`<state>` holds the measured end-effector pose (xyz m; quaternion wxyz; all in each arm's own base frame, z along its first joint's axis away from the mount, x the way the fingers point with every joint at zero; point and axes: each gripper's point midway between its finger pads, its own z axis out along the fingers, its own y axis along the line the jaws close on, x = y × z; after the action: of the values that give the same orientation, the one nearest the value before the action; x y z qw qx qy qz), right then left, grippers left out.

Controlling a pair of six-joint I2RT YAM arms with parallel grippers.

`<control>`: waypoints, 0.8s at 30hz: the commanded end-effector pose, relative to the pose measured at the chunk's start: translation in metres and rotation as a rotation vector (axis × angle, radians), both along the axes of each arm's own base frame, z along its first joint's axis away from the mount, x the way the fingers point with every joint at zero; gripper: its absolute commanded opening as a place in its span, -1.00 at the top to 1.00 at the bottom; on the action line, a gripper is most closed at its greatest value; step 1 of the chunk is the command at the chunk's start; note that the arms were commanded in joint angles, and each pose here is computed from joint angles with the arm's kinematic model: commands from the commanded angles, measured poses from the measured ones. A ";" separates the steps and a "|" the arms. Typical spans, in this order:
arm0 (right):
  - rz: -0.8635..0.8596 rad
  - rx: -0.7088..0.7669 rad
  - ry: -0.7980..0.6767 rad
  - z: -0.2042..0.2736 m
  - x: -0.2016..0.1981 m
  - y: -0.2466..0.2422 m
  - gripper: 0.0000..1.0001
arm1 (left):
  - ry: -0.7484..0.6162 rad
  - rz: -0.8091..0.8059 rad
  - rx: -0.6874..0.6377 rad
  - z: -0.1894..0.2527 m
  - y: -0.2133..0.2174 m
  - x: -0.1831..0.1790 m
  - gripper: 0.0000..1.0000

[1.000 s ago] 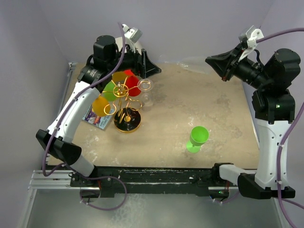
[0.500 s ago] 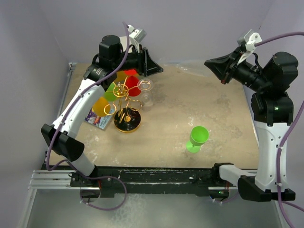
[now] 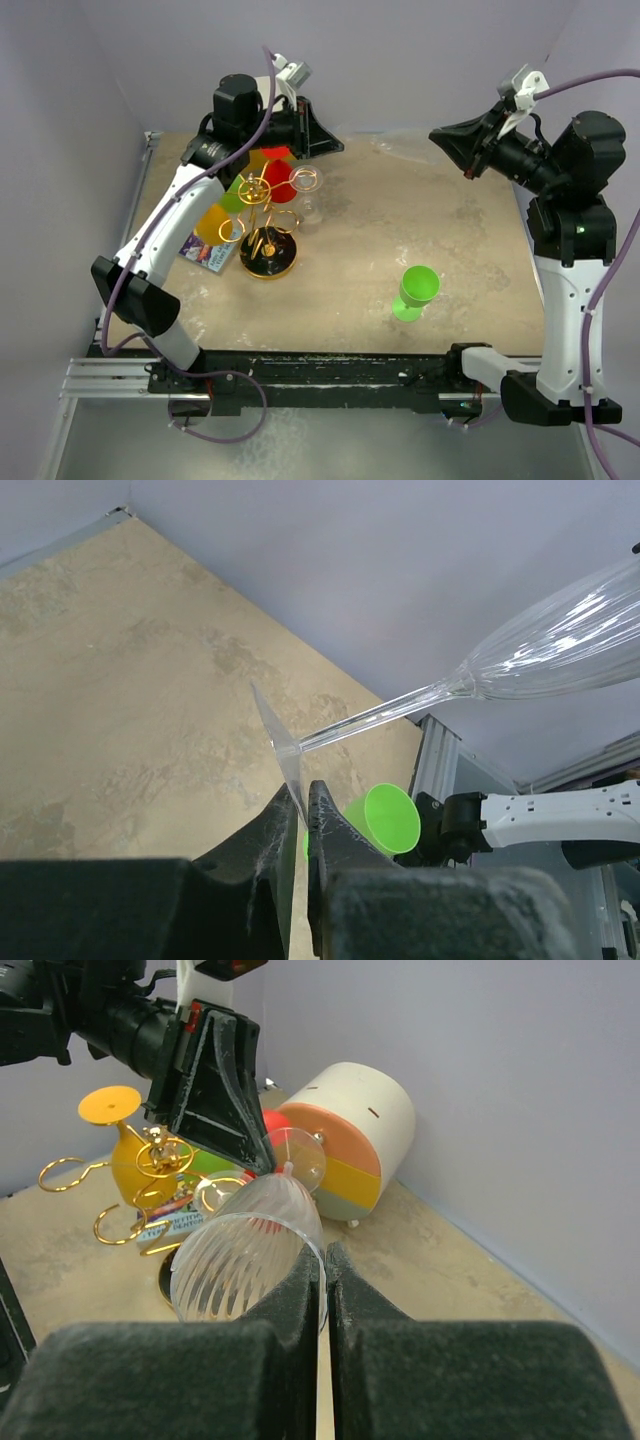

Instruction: Place the wine glass upside down on the wine glass rack

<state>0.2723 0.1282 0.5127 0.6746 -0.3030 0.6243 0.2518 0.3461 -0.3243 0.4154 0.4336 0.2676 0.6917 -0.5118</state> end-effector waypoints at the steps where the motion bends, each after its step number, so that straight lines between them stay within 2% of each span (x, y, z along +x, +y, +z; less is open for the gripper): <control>1: 0.023 0.007 -0.058 0.012 -0.009 0.004 1.00 | -0.027 -0.014 -0.030 0.015 -0.003 -0.003 0.92; 2: 0.023 0.007 -0.055 0.010 -0.009 0.004 1.00 | -0.024 -0.009 -0.028 0.014 -0.003 -0.002 1.00; 5: 0.017 0.004 -0.047 0.008 -0.009 0.003 0.92 | -0.046 0.003 -0.023 0.017 0.001 -0.005 1.00; 10: 0.017 -0.014 -0.047 0.005 -0.014 0.002 0.30 | -0.079 0.018 -0.023 0.026 0.010 -0.007 1.00; 11: 0.010 -0.018 -0.048 0.005 -0.015 0.001 0.11 | -0.097 0.026 -0.020 0.030 0.013 -0.008 1.00; 17: -0.023 -0.042 -0.073 0.012 -0.024 -0.007 -0.49 | -0.222 0.074 0.031 0.048 0.034 -0.012 1.00; 20: -0.034 -0.045 -0.089 0.020 -0.032 -0.010 -0.67 | -0.297 0.118 0.096 0.053 0.047 -0.014 1.00; 24: -0.058 -0.053 -0.119 0.031 -0.042 -0.016 -0.75 | -0.422 0.155 0.218 0.057 0.065 -0.024 1.00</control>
<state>0.2544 0.1159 0.5172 0.6812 -0.3044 0.6283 0.2201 0.3437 -0.2864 0.4330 0.5018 0.3040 0.6933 -0.4184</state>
